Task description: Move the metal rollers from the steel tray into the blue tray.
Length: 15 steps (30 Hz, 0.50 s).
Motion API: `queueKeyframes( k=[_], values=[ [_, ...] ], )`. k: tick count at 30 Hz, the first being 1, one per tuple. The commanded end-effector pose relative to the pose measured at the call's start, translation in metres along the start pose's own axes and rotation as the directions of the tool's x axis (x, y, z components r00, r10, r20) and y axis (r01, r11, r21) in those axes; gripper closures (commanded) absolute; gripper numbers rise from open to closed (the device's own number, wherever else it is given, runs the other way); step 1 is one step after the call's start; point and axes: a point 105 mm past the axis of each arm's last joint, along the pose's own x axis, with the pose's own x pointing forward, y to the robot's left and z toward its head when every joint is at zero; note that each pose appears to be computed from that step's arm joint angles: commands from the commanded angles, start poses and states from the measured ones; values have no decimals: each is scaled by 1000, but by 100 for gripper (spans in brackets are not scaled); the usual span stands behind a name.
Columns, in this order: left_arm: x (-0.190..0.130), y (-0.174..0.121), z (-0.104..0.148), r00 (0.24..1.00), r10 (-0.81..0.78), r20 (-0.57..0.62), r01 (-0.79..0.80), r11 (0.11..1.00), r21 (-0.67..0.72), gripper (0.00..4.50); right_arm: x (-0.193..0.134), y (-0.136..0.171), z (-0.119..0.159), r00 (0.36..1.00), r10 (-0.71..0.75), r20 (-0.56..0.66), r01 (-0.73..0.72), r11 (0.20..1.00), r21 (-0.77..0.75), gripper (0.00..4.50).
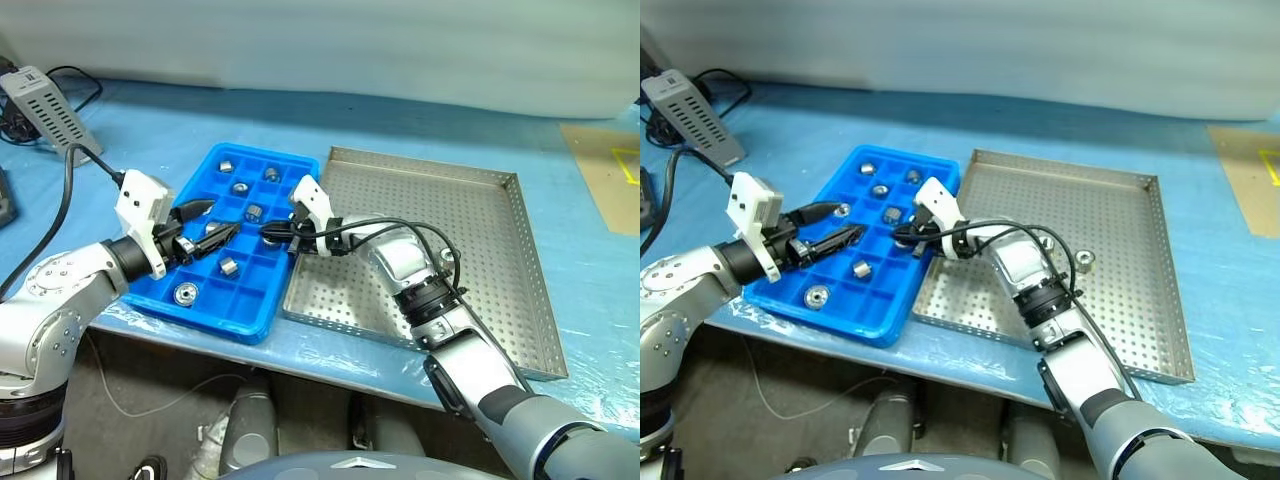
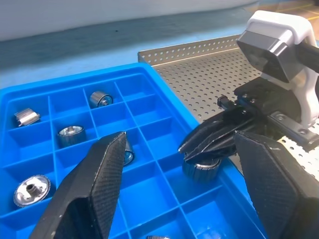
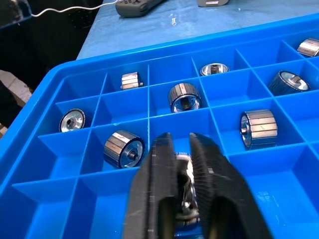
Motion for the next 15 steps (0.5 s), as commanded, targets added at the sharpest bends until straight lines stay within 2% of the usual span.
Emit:
queueKeyframes(
  k=[1, 5, 7, 10, 15],
  values=[
    [2, -3, 9, 1000, -16, 26, 15, 999, 42, 84, -1, -1, 19, 998, -14, 58, 14, 1000, -9, 300],
    [7, -2, 11, 999, -35, 33, 34, 998, 43, 84, -12, -6, 33, 994, -25, 105, 24, 1000, 15, 300],
    [11, -3, 12, 998, -51, 35, 50, 998, 45, 84, -23, -6, 48, 985, -7, 173, 2, 999, 33, 300],
    [20, -6, 10, 995, -89, 42, 88, 996, 28, 84, -55, -11, 77, 954, -6, 300, -2, 1000, 28, 300],
    [41, -15, 8, 984, -166, 59, 166, 986, 15, 84, -113, -32, 92, 927, -104, 360, 99, 995, 32, 300]
  ],
)
